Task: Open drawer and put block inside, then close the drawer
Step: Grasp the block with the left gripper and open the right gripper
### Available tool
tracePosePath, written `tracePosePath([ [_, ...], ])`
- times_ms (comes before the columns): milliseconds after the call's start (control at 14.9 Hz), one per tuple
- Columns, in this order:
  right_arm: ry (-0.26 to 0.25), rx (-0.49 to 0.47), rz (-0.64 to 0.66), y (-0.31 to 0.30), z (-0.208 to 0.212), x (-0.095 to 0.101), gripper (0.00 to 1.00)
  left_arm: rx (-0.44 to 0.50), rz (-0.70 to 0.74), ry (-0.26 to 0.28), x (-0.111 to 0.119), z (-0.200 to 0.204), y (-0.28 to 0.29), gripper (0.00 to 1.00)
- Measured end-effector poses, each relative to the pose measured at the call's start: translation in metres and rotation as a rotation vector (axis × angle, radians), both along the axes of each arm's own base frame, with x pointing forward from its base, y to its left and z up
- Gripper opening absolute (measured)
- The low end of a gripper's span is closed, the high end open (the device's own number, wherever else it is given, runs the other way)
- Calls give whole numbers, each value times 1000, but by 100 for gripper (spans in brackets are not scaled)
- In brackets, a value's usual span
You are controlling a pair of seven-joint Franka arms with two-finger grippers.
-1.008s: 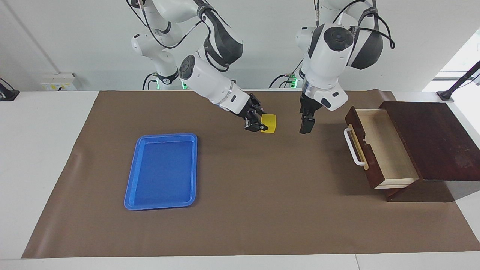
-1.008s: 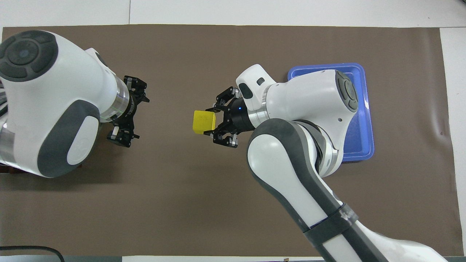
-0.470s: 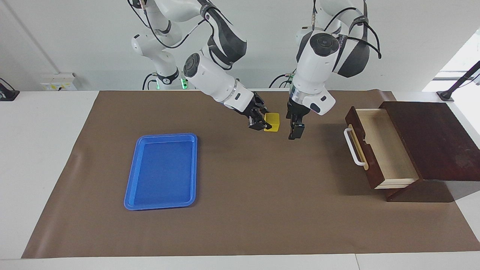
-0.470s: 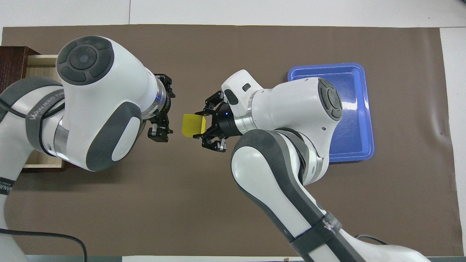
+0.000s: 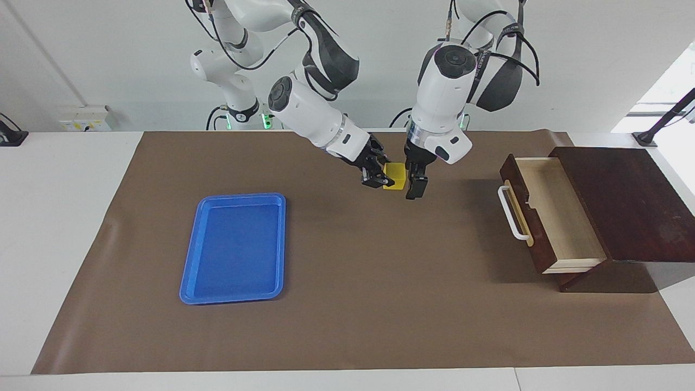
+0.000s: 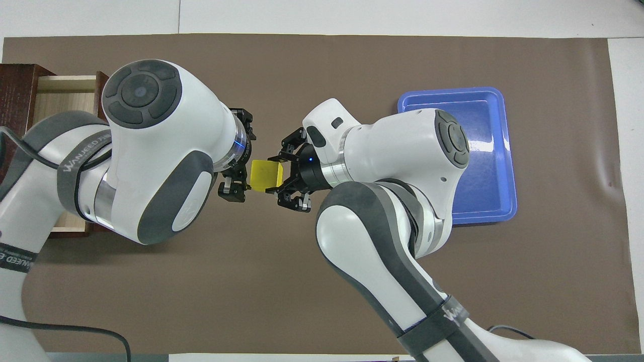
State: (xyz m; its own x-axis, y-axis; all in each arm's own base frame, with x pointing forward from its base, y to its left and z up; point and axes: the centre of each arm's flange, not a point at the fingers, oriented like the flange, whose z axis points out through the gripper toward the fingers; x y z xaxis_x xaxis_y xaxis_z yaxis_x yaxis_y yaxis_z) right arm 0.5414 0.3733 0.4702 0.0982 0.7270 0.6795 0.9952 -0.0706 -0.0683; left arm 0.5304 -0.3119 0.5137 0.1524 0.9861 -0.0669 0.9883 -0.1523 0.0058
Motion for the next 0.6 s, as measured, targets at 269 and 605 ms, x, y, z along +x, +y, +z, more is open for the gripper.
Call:
tracePosePath([
  [269,-2,1,0,0,1,0,55,7,-10,20,-6,-10,-5,100],
  [605,-4,3,0,1,2,0,55,18,-27,43,-14,-14,-13,96],
])
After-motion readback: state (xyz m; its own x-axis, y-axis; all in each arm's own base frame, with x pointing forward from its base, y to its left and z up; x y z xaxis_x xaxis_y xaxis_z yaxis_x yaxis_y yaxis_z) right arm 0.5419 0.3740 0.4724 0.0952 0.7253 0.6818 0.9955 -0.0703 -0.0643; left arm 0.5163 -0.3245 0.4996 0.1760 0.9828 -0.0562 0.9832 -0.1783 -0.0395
